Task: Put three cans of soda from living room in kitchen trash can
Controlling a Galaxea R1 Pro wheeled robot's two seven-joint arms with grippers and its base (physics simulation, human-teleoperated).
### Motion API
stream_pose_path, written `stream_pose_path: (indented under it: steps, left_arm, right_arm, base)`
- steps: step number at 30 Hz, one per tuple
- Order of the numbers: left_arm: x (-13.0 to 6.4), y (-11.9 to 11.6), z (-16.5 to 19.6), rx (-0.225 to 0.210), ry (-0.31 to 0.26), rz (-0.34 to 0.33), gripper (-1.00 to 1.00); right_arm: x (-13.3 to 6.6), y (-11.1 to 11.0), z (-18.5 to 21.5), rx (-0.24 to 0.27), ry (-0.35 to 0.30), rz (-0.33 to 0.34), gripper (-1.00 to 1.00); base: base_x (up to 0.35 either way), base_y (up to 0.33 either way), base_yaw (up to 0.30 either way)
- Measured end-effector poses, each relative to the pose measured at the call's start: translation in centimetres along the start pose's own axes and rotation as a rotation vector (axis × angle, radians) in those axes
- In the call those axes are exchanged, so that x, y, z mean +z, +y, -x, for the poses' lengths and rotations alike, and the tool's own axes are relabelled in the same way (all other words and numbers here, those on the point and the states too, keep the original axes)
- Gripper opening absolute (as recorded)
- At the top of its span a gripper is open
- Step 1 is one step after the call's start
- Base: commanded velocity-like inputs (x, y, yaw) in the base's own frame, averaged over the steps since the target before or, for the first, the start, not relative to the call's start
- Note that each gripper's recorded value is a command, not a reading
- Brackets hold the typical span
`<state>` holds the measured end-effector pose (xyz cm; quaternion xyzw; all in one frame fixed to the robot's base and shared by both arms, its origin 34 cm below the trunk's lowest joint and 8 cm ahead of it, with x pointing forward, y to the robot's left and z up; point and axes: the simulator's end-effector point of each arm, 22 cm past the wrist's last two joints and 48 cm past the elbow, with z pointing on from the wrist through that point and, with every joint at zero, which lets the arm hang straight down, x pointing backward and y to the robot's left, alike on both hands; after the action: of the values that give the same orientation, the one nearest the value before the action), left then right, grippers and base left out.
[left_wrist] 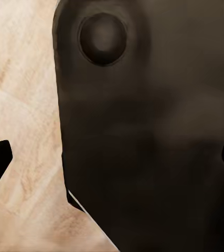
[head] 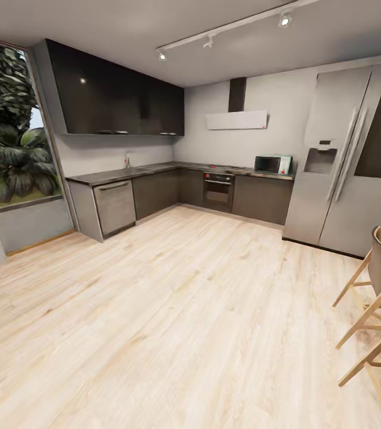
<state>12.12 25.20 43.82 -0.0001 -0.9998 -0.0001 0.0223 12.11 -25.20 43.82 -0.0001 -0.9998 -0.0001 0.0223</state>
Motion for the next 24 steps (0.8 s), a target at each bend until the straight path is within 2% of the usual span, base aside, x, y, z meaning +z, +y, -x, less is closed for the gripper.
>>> stream_pose_path:
  steps: [2,4,9,24]
  left_arm:
    - [0.0,0.2,1.6,0.005,-0.032,0.002,1.00]
    - [0.0,0.3,1.9,0.004,-0.038,0.006,1.00]
    - [0.0,0.4,-0.1,0.000,-0.013,0.010,1.00]
    - [0.0,0.4,-0.1,0.000,-0.014,0.010,1.00]
  right_arm:
    - [0.0,0.9,1.2,-0.001,-0.017,0.012,1.00]
    - [0.0,0.9,2.1,0.006,-0.028,0.012,1.00]
    - [-0.1,1.4,3.4,0.000,-0.042,0.015,1.00]
    - [-0.1,0.8,3.4,0.002,-0.042,0.001,1.00]
  base:
    - [0.000,0.000,0.000]
    - [0.000,0.000,0.000]
    - [0.000,0.000,0.000]
    - [0.000,0.000,0.000]
